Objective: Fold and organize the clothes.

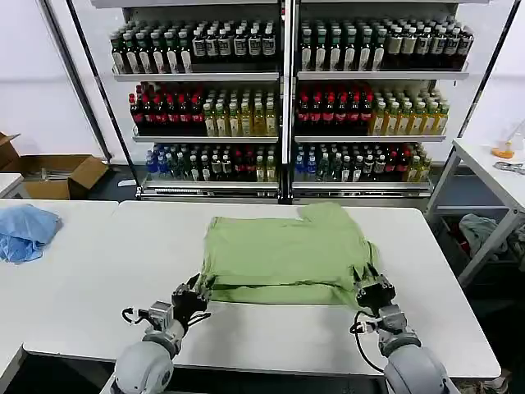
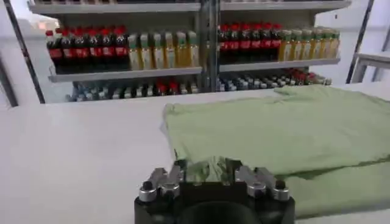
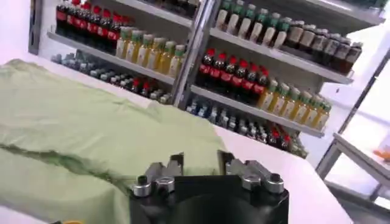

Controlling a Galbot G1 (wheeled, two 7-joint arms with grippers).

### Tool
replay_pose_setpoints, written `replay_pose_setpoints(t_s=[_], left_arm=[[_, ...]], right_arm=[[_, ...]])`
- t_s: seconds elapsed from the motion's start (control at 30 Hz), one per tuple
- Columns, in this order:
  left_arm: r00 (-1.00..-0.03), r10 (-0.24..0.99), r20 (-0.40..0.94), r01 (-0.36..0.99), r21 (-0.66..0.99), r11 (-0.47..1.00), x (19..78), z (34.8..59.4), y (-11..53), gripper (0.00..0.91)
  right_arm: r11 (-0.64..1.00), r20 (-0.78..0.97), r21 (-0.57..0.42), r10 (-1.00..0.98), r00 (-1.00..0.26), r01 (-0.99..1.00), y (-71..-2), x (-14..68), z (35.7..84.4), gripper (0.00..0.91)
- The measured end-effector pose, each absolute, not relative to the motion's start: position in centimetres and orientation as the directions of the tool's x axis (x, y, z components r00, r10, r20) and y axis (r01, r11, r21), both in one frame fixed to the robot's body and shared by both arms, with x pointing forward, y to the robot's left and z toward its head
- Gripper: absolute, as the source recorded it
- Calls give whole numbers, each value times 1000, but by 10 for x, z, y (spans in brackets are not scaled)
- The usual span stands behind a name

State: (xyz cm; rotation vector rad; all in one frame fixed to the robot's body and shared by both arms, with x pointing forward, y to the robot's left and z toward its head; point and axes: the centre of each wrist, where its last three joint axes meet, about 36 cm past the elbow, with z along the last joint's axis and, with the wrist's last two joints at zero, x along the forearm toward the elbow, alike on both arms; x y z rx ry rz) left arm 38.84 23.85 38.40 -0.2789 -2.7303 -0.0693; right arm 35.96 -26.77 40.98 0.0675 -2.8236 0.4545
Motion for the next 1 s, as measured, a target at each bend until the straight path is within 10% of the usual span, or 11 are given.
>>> replay_pose_setpoints(t_s=[0.3,0.43,0.53,1.0], left_arm=[[-895,173,411,191,4,982,386,375,237,907],[-891,168,422,186,1,983,389,370,235,202],[-888,163,431,182,1,983,391,367,235,20],[-882,181,434,185,-33,982,392,365,242,20]], right_arm=[[977,392,-211,45,-919,-42,-279,345,401,907],[985,442,-169,46,-896,-33,-280,346,393,20],[989,461,-143,35,-887,-35,-278,348,389,0],[992,491,-107,-2,-871,-63,-281,344,383,0]])
